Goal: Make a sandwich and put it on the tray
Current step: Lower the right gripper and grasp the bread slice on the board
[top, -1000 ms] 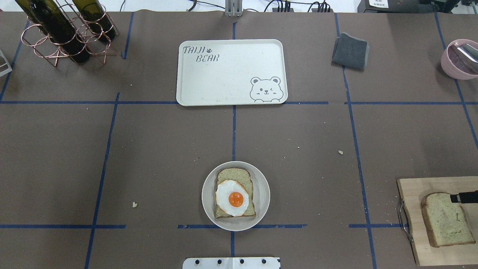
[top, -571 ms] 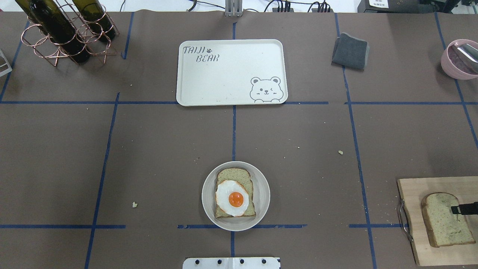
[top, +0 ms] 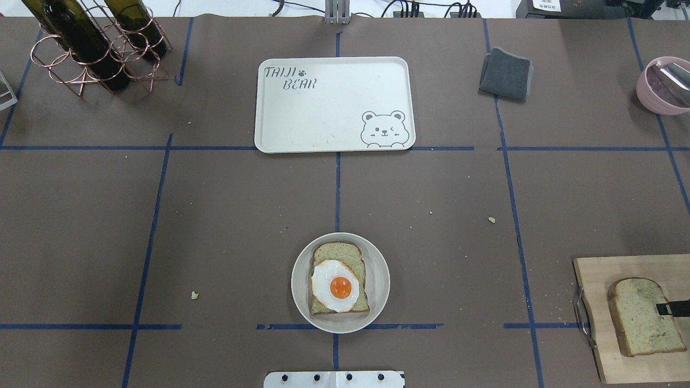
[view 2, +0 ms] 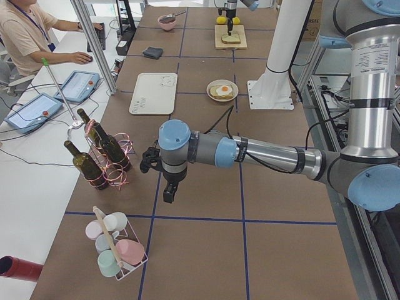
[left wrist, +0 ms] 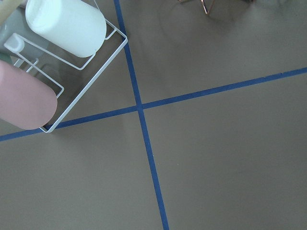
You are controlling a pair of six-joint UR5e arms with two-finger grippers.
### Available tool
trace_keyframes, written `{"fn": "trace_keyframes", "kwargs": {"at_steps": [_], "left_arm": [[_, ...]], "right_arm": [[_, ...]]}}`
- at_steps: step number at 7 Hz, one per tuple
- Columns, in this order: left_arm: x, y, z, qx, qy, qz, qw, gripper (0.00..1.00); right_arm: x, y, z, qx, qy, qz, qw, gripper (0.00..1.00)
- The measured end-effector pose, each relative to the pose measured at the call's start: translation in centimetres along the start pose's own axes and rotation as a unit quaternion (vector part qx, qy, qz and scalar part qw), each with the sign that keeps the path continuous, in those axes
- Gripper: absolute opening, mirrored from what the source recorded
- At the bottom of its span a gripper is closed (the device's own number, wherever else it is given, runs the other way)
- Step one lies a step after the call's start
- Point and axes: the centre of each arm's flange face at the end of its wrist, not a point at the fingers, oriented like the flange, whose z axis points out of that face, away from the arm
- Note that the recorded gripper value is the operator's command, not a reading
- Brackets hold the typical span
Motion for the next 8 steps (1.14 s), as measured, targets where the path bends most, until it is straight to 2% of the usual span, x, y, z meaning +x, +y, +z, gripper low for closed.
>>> {"fn": "trace_keyframes", "kwargs": {"at_steps": [1,2,3,6,8], "left_arm": [[0.0,0.1,0.0,0.000,0.000,0.000,1.0000,1.00],[0.0,0.2,0.0,-0.001,0.000,-0.001,1.0000,1.00],[0.0,0.2,0.0,-0.001,0.000,-0.001,1.0000,1.00],[0.0,0.1,0.0,0.000,0.000,0.000,1.0000,1.00],[0.2,0.0,-0.2,0.002,0.000,0.002,1.0000,1.00]], "right_arm": [[-0.3,-0.1,0.2,0.000,-0.003,-0.003,1.0000,0.53],[-0.5,-0.2,0.3,-0.001,-0.004,-0.005,1.0000,0.17],[-0.6,-0.2,0.4,-0.002,-0.005,-0.006,1.0000,0.00],[-0.7,0.0,0.3,-0.003,-0.010,-0.016,0.9998,0.00],[-1.2,0.5,-0.5,0.003,-0.042,-0.035,0.9985,0.00]]}}
